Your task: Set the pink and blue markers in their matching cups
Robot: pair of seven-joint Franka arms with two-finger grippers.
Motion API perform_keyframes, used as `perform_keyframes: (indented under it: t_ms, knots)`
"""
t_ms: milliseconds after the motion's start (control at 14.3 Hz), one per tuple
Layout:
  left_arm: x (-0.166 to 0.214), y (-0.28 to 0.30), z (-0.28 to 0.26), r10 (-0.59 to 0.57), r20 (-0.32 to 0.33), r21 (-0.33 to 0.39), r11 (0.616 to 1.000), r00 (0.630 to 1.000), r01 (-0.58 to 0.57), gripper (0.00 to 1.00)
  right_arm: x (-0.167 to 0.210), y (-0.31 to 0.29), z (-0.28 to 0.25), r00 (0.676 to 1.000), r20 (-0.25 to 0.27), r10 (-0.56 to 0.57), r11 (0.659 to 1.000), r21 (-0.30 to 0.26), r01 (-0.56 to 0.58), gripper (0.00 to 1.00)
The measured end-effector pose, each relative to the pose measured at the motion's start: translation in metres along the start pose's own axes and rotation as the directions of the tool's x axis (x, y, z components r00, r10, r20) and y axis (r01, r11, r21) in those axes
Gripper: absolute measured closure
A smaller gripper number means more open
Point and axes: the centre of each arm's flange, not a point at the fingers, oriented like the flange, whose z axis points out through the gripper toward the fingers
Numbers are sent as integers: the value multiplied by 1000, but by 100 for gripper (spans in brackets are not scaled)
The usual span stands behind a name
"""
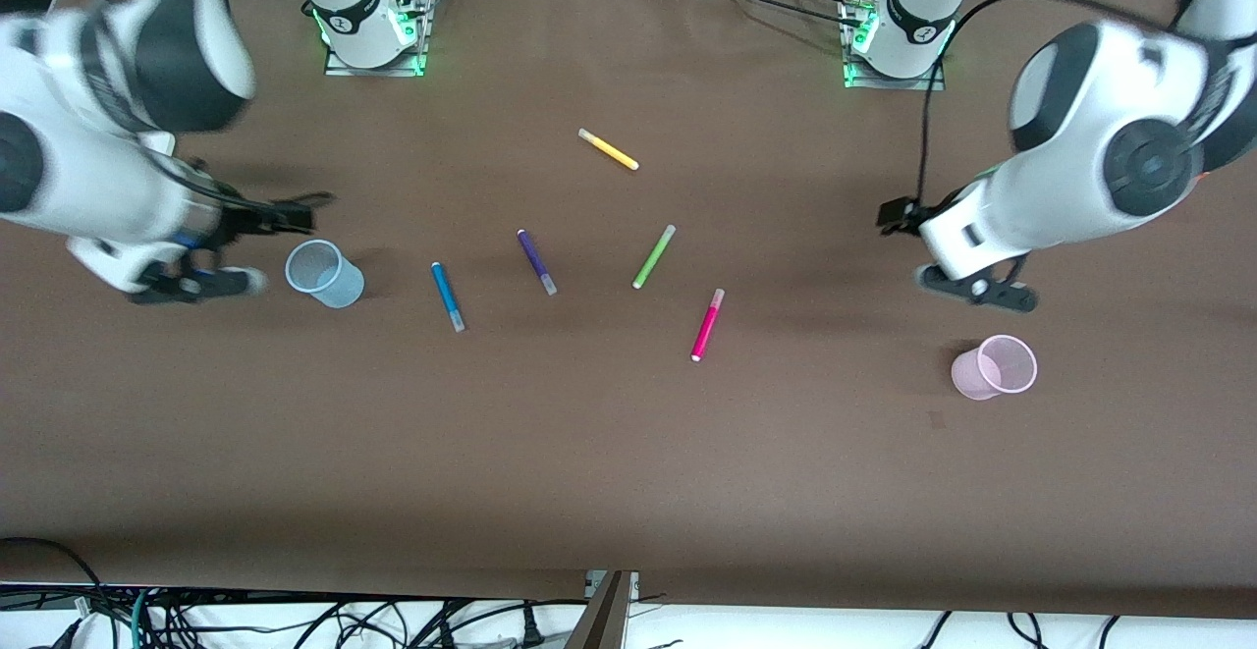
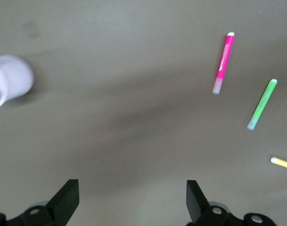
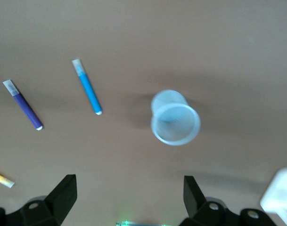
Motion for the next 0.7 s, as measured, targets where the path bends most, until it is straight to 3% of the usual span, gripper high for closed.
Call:
perform_keyframes:
  t_ms: [210,420,700]
  knots:
    - [29,61,45,-11,-44,8,1000,999,12,0,37,-42,58,998,-1,-56,998,-25,56,0]
    - [54,122,107,-50,-107,-2,999,993,51,0,62,-63,116,996,-42,-81,996,-26,80,0]
    - [83,143,202,-69,-138,-20,998,988,67,0,70,-86,170,991,-71,-110,994,-29,108,0]
